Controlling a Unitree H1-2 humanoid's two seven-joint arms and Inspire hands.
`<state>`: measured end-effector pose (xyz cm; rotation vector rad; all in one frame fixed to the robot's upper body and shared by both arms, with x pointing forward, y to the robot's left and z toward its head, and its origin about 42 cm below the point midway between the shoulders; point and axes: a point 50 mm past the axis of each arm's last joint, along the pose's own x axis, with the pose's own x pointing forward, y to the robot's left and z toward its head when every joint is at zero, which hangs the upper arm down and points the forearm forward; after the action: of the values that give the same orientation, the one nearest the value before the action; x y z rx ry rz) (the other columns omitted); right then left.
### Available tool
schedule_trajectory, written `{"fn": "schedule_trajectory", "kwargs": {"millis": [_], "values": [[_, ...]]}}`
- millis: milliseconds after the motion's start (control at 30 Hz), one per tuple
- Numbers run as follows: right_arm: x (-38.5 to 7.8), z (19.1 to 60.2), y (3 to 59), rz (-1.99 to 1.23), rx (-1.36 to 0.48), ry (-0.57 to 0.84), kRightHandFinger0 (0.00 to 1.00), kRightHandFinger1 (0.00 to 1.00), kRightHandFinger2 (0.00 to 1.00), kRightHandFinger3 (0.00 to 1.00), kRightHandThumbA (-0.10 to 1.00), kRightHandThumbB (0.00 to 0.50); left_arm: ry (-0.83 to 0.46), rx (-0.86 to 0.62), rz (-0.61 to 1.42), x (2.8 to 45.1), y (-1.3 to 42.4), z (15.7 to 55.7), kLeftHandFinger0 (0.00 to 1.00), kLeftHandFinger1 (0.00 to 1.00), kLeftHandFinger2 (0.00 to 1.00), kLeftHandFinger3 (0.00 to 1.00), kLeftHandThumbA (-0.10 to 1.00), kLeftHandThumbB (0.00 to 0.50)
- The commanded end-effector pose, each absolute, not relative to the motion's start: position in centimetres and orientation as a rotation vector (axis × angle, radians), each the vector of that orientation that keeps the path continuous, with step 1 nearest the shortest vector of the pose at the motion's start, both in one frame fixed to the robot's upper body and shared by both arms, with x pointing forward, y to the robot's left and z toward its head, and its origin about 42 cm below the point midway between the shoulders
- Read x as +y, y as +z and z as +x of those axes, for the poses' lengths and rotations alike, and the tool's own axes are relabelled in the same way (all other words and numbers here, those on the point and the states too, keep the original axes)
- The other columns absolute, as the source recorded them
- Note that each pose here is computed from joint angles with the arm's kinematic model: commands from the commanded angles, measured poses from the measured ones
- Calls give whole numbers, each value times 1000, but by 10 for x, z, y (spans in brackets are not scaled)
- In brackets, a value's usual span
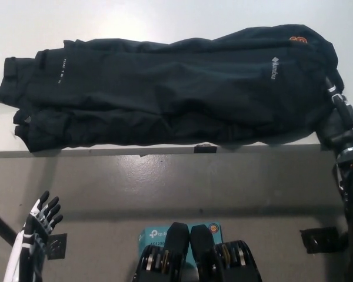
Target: The robot grabs the right edges of the black jacket on the table, and folds it in half
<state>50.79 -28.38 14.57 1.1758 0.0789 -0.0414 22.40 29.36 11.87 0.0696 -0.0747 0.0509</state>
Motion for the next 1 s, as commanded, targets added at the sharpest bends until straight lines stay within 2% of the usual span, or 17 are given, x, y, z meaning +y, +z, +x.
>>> {"fn": "schedule_trajectory", "kwargs": {"millis": [0,233,267,300,333,367,400,433,467,500,533,633,767,800,833,900,967], "values": [[-256,530,184,1310,66,125,1000,1000,1000,1000,1000,393,26,-121,72,300,127,222,1000,1000,1000,1000,1000,246],[-244,533,191,1266,103,148,1000,1000,1000,1000,1000,440,25,-123,74,301,129,224,1000,1000,1000,1000,1000,239],[-242,534,192,1270,122,139,1000,1000,1000,1000,942,440,25,-123,77,301,128,224,1000,1000,1000,1000,1000,238],[-240,534,193,1264,135,120,1000,1000,1000,1000,777,431,25,-124,73,302,128,224,1000,1000,1000,1000,1000,242],[-240,535,193,1247,157,111,879,966,1000,1000,589,374,28,-124,68,301,128,223,1000,1000,1000,1000,1000,257],[-239,538,195,1203,199,33,342,464,714,963,286,342,28,-122,73,300,129,223,1000,1000,1000,1000,1000,259],[-237,541,199,1137,220,-63,32,98,374,472,-37,274,26,-122,78,301,130,222,1000,1000,1000,1000,1000,254],[-235,542,203,1092,214,-93,1,10,275,330,-97,188,25,-123,80,301,130,222,1000,1000,1000,1000,1000,251],[-233,543,206,1054,201,-99,0,2,262,304,-99,154,23,-123,82,300,130,222,1000,1000,1000,1000,1000,250],[-231,543,209,1053,189,-107,0,0,340,356,-100,109,23,-121,87,300,130,223,1000,1000,1000,1000,1000,245],[-229,543,211,1048,159,-124,0,5,498,738,-100,89,19,-121,83,300,129,223,1000,1000,1000,1000,1000,243],[-229,541,213,1043,135,-145,0,44,625,924,-100,97,17,-122,87,300,129,224,1000,1000,1000,1000,1000,252],[-232,538,214,1006,94,-193,0,47,642,1000,-100,90,9,-123,86,299,129,224,1000,1000,1000,1000,1000,230],[-233,537,214,1001,79,-200,0,44,641,860,-100,74,7,-124,91,299,129,225,1000,1000,1000,1000,1000,235],[-235,537,214,993,68,-215,0,97,686,816,-100,55,7,-122,87,298,129,225,1000,1000,1000,1000,1000,250],[-238,535,214,980,61,-231,0,136,700,958,-100,53,1,-121,79,296,129,225,1000,1000,1000,1000,1000,256],[-244,533,213,976,49,-251,0,152,701,1000,-100,43,-3,-119,78,293,129,226,1000,1000,1000,1000,1000,261]]}}
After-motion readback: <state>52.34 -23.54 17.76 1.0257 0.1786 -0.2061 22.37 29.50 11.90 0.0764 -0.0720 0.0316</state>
